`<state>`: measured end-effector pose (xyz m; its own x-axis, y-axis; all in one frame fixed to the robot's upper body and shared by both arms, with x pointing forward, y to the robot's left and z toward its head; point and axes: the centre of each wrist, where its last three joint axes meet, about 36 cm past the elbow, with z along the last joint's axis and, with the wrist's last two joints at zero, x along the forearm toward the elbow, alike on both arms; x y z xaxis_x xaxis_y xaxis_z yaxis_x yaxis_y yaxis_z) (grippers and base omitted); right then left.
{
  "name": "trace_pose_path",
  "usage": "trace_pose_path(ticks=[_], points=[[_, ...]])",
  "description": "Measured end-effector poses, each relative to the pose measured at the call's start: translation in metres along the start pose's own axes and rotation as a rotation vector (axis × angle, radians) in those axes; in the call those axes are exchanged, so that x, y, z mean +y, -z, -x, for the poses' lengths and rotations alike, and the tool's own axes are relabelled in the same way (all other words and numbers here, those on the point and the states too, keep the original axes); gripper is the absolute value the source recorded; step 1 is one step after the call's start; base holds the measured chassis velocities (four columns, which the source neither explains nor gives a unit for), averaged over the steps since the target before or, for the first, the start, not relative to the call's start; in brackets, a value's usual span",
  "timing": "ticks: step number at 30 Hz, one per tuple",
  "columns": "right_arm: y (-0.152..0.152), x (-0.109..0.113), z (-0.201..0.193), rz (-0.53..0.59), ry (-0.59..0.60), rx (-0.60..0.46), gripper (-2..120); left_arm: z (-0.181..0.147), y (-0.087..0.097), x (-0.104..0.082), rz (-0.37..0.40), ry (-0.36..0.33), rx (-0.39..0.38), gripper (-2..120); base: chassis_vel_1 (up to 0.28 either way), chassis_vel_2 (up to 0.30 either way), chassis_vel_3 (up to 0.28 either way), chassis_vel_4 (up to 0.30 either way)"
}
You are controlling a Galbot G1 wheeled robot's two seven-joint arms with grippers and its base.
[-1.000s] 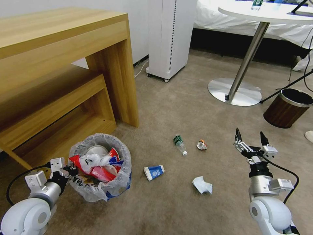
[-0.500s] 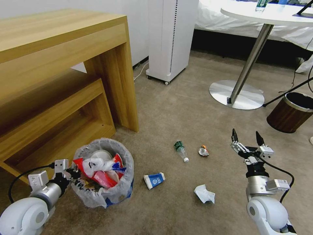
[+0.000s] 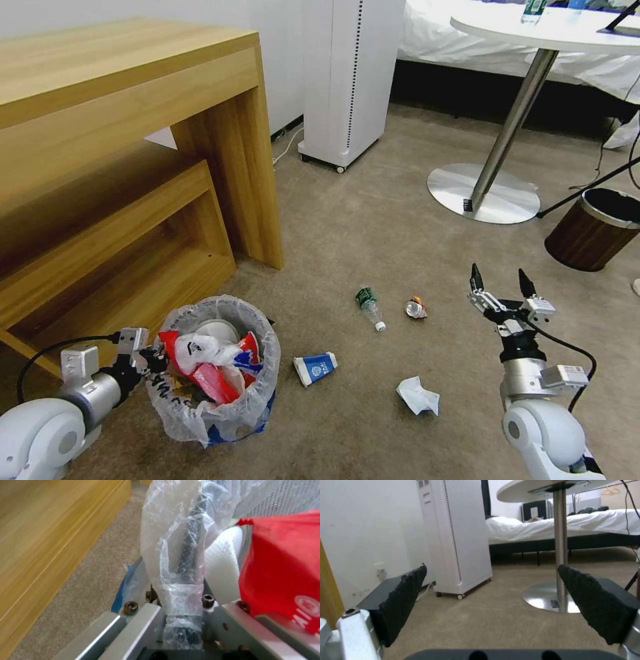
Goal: Pick up the trash bin and place the garbage on the floor into it.
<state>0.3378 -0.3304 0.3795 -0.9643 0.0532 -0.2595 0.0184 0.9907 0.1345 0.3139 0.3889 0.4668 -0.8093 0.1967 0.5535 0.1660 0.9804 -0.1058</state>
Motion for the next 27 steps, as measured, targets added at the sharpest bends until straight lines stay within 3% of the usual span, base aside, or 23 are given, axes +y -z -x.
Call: trace_pose_path(ticks=[11,27], points=[[0.003,0.004,-0.006,0.010,-0.007,0.015,100,0.002,-0.001,0.005,0.025,-0.021,-0.001,0,0.000,0.000,0.000,0.000],[0.007,0.006,-0.024,0.018,-0.088,0.166,100,-0.006,-0.001,-0.001,0.038,-0.026,-0.002,0,0.000,0.000,0.000,0.000]])
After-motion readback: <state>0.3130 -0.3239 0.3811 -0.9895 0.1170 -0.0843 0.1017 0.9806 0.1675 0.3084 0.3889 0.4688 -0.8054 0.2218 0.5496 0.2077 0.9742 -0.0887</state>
